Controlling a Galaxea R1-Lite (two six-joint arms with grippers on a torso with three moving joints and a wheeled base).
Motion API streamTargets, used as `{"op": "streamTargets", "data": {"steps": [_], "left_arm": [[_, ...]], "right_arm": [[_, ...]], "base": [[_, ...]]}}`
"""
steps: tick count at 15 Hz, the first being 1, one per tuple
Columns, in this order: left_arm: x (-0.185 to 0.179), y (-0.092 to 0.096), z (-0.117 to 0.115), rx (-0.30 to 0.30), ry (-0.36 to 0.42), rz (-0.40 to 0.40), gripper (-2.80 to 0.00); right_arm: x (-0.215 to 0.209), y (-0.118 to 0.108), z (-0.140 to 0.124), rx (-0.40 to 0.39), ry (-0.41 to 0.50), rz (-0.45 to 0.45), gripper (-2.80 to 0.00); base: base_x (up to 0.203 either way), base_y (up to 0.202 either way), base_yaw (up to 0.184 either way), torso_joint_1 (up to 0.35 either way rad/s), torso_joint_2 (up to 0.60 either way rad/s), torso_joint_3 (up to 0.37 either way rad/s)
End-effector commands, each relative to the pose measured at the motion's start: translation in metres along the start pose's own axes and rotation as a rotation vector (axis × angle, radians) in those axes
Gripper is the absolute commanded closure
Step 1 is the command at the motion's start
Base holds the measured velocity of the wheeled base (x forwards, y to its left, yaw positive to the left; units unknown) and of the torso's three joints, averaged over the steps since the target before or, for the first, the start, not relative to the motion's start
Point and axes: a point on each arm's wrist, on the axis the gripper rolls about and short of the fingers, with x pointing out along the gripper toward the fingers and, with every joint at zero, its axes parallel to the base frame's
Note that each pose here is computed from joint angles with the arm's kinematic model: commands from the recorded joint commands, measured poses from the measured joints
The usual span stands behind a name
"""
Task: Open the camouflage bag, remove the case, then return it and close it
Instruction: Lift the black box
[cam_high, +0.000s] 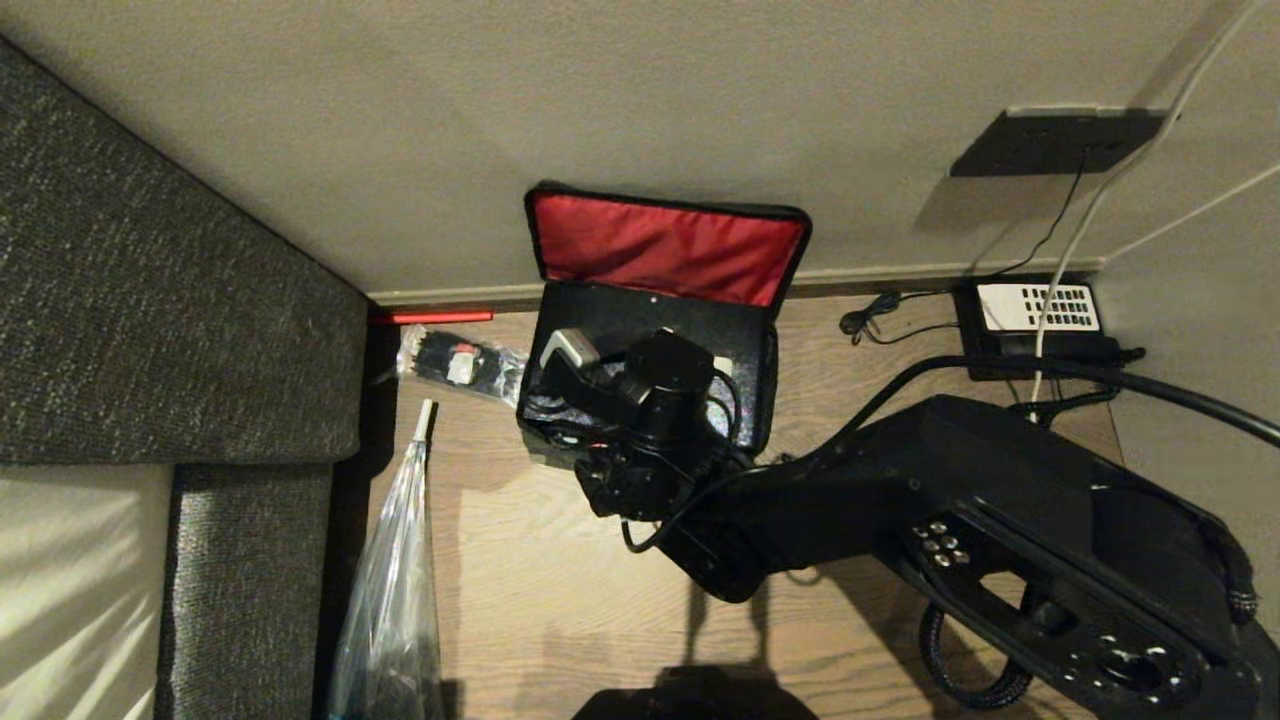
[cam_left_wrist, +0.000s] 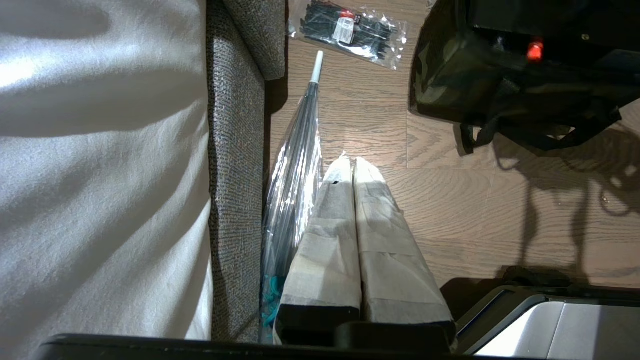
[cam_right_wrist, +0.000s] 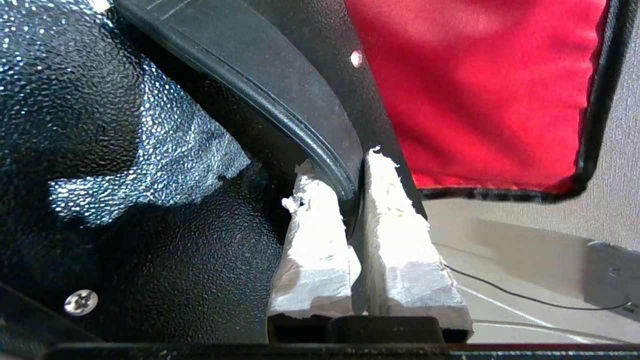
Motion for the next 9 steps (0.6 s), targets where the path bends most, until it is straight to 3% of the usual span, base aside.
{"op": "streamTargets", "data": {"steps": [1,6,9], "left_arm": [[0.000,0.000,0.000,-0.001,0.003,0.000,0.00],[0.000,0.000,0.000,-0.001,0.000,0.000,0.00],[0.000,0.000,0.000,-0.001,0.000,0.002,0.00]], "right_arm": [[-0.004,-0.009,0.000,-0.003,0.001,-0.004,0.00],[-0.011,-0.021,0.004,-0.009,-0.005,0.007,0.00],[-0.014,-0.024,0.000,-0.055,0.006,0.018,0.00]], "base": [[0.000,0.000,0.000,0.000,0.00,0.000],[0.000,0.000,0.000,0.000,0.00,0.000],[0.000,0.000,0.000,0.000,0.00,0.000]]}}
